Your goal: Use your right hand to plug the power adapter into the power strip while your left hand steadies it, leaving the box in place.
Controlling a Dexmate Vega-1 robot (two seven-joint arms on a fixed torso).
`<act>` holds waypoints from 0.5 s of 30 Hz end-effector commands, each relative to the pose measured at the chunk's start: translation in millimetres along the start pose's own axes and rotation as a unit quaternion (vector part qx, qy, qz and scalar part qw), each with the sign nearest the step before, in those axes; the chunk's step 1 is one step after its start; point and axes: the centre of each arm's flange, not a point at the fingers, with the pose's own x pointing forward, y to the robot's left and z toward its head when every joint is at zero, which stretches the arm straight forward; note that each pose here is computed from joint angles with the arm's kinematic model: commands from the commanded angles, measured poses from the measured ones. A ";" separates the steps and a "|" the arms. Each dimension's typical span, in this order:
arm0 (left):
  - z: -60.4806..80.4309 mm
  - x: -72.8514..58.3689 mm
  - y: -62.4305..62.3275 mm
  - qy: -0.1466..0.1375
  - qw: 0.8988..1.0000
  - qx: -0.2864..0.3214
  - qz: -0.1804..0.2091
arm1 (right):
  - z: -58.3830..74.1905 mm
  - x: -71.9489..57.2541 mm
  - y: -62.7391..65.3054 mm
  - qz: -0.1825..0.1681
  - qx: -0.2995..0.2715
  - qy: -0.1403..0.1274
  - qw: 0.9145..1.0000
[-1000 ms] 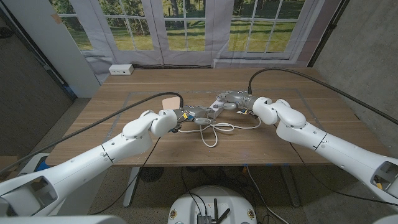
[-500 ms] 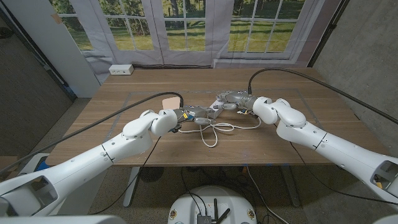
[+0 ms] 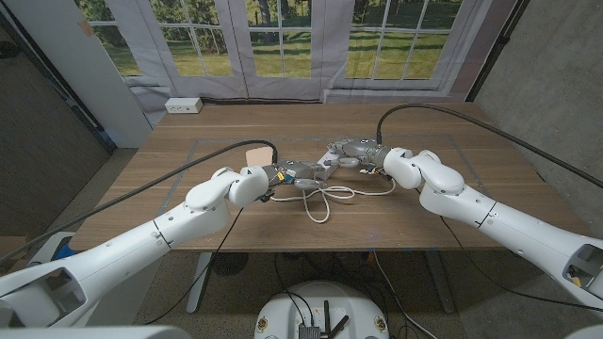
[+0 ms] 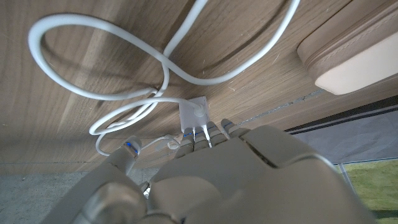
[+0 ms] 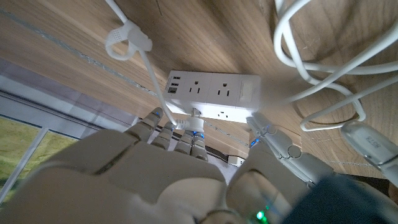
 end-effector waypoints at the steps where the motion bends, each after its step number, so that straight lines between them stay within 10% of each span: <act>1: -0.1 -1.5 0.7 -0.001 1.000 0.002 0.000 | -6.4 -1.1 7.2 0.013 0.012 0.010 1.000; 15: -0.5 0.2 2.4 -0.003 1.000 0.003 0.000 | -8.1 -0.5 11.1 0.020 0.008 0.010 1.000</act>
